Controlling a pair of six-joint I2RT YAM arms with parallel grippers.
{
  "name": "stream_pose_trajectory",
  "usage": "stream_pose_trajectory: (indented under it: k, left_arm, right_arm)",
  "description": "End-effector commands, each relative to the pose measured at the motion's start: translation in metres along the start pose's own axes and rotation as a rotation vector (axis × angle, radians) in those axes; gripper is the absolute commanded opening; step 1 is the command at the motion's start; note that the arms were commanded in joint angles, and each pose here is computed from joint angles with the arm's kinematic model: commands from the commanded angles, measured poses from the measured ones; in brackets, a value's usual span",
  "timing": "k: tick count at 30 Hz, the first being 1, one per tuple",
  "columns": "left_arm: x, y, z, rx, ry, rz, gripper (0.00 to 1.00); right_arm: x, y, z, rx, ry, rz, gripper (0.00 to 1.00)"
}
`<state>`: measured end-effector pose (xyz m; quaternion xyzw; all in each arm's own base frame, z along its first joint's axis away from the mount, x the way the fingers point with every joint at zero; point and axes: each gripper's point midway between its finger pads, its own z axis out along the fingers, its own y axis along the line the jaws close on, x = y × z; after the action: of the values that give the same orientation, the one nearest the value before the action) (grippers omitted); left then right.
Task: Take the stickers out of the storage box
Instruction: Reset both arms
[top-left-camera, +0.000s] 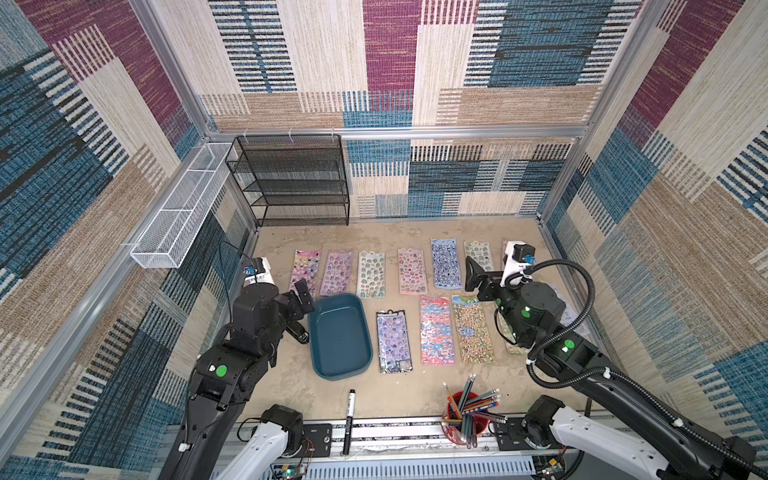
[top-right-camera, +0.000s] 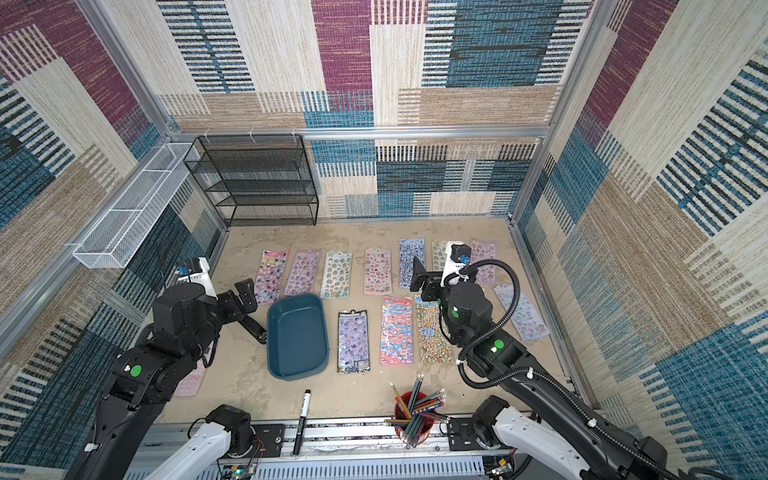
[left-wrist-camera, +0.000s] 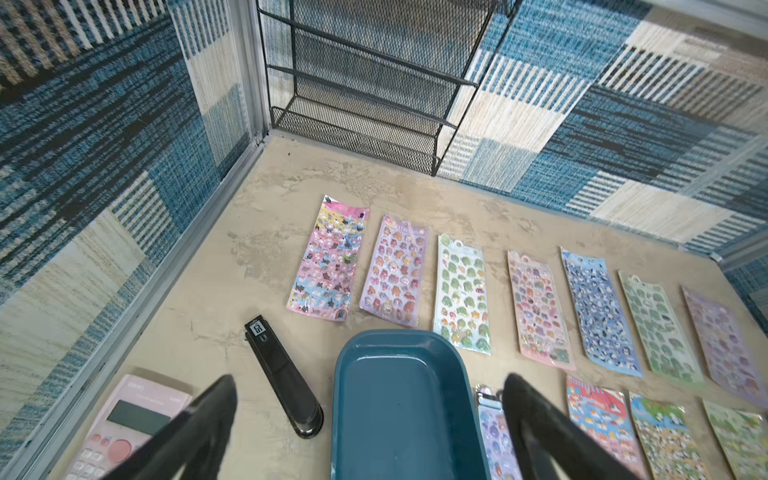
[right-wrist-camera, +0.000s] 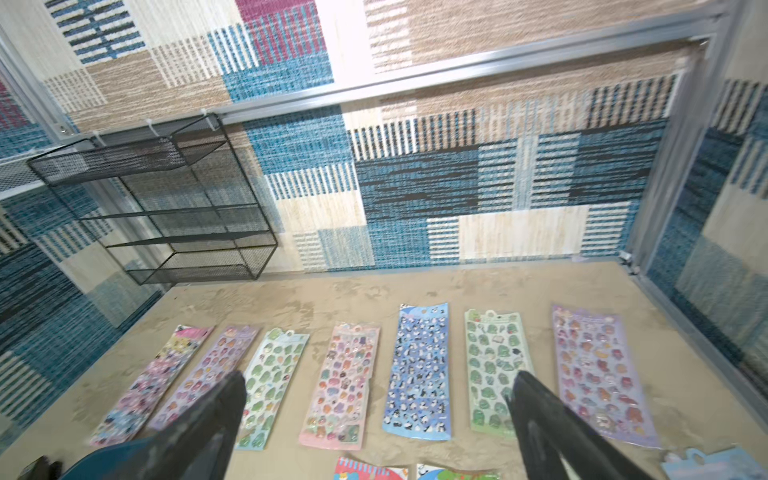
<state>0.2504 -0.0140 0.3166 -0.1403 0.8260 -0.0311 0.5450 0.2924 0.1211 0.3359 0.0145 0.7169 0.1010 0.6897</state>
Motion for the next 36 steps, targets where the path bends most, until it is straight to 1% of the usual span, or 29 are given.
stream_pose_trajectory:
  k: [1, 2, 3, 5, 7, 9, 13, 15, 18, 22, 26, 29, 33, 34, 36]
  left_arm:
    - [-0.025, 0.003, 0.000, -0.023, -0.136, -0.073, 0.98]
    - [-0.026, 0.005, 0.002, -0.032, -0.150, -0.076, 0.99]
    - [-0.025, 0.006, 0.005, -0.043, -0.158, -0.075, 0.99]
    - [-0.022, 0.011, 0.014, -0.082, -0.175, -0.067, 0.99]
    - [-0.018, 0.006, 0.026, -0.076, -0.194, -0.009, 0.99]
    - [-0.012, -0.003, 0.036, -0.033, -0.211, 0.046, 0.99]
    - [-0.002, -0.022, 0.049, 0.070, -0.261, 0.121, 0.98]
    - [0.001, -0.017, 0.056, 0.046, -0.300, 0.119, 0.98]
    - [0.011, -0.019, 0.065, 0.048, -0.319, 0.197, 0.98]
    - [0.030, -0.024, 0.085, 0.046, -0.256, 0.302, 0.99]
    - [0.055, -0.014, 0.115, -0.030, -0.162, 0.364, 0.98]
    - [0.077, -0.013, 0.140, -0.045, -0.092, 0.434, 0.98]
    - [0.105, -0.006, 0.173, -0.075, -0.029, 0.439, 0.98]
    - [0.110, -0.002, 0.179, -0.094, -0.020, 0.434, 0.98]
    - [0.118, 0.009, 0.189, -0.131, -0.030, 0.412, 0.98]
  right_arm:
    - [-0.039, -0.024, -0.013, 0.116, -0.231, -0.032, 0.99]
    - [-0.038, -0.033, -0.015, 0.162, -0.257, -0.061, 0.99]
    - [-0.035, -0.038, -0.014, 0.194, -0.258, -0.094, 0.99]
    - [-0.020, -0.043, -0.003, 0.214, -0.209, -0.155, 0.99]
    - [-0.001, -0.046, 0.009, 0.207, -0.172, -0.193, 0.99]
    - [0.019, -0.052, 0.020, 0.195, -0.127, -0.195, 0.99]
    - [0.057, -0.071, 0.038, 0.185, -0.028, -0.152, 0.99]
    - [0.072, -0.081, 0.043, 0.189, -0.005, -0.137, 0.99]
    - [0.095, -0.093, 0.046, 0.195, 0.024, -0.147, 0.99]
    - [0.116, -0.106, 0.039, 0.195, -0.019, -0.168, 0.99]
    - [0.141, -0.114, 0.043, 0.190, 0.049, -0.183, 0.99]
    - [0.157, -0.117, 0.046, 0.181, 0.085, -0.185, 0.99]
    - [0.171, -0.121, 0.053, 0.174, 0.123, -0.183, 0.99]
    - [0.175, -0.122, 0.056, 0.173, 0.145, -0.185, 0.99]
    - [0.175, -0.126, 0.059, 0.179, 0.149, -0.183, 0.99]
